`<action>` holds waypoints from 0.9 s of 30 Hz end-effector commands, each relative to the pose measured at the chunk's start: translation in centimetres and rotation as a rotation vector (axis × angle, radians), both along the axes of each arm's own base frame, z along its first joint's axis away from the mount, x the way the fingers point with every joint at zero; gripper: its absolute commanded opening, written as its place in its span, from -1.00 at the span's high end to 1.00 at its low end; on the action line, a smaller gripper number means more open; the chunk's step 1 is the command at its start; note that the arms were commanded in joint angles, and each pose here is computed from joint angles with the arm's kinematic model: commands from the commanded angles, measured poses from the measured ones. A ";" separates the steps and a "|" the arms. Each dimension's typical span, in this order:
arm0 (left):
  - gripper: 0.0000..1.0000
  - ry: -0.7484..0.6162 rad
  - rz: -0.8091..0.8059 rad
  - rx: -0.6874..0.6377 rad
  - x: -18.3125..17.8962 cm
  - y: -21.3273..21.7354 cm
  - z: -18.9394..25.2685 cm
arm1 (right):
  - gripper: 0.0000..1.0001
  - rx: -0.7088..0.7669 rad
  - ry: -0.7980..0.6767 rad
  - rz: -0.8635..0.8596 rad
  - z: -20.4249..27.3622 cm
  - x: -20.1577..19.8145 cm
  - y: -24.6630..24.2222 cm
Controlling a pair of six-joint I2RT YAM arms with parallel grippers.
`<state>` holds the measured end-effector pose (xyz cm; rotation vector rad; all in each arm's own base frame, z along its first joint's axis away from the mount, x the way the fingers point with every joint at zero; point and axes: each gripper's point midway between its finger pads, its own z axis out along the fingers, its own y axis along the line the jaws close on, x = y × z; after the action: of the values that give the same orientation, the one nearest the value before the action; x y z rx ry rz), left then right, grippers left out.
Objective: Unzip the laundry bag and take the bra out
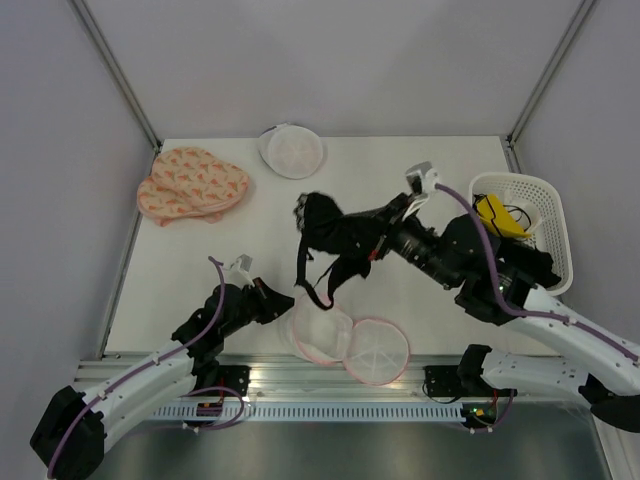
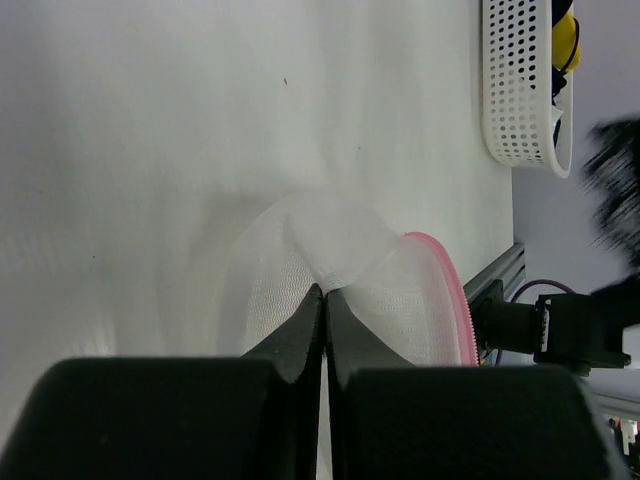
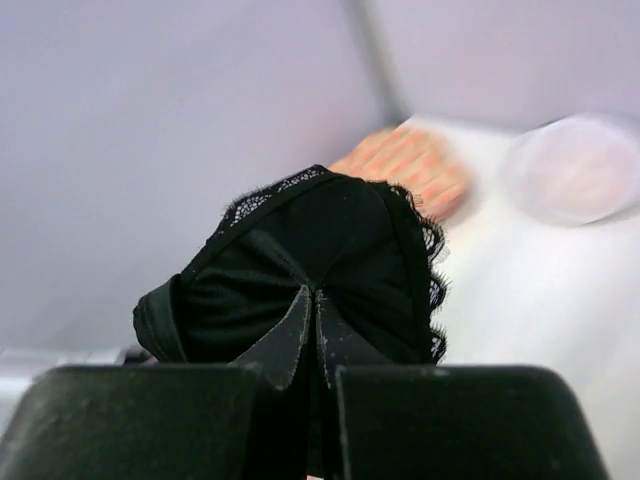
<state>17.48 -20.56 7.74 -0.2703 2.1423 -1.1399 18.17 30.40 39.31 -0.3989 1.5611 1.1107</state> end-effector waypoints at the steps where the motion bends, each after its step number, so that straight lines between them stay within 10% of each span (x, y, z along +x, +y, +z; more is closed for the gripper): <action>1: 0.96 -0.010 0.023 -0.019 0.3 0.1 0.4 | 0.99 -0.162 -0.048 -0.557 2.1 6.7 -8.5; 13: 0.95 -0.015 -0.008 -0.002 0.5 -0.4 1.6 | 0.99 -0.376 0.124 -1.453 1.0 13.1 -27.4; 27: 0.96 -0.001 -0.033 -0.007 0.3 -0.9 2.2 | 0.99 -0.401 0.495 -1.772 -9.1 14.7 -43.1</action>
<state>17.38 -20.72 7.96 -0.2704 2.1841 -1.1264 32.38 -12.11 32.95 0.9364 1.6609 -0.5541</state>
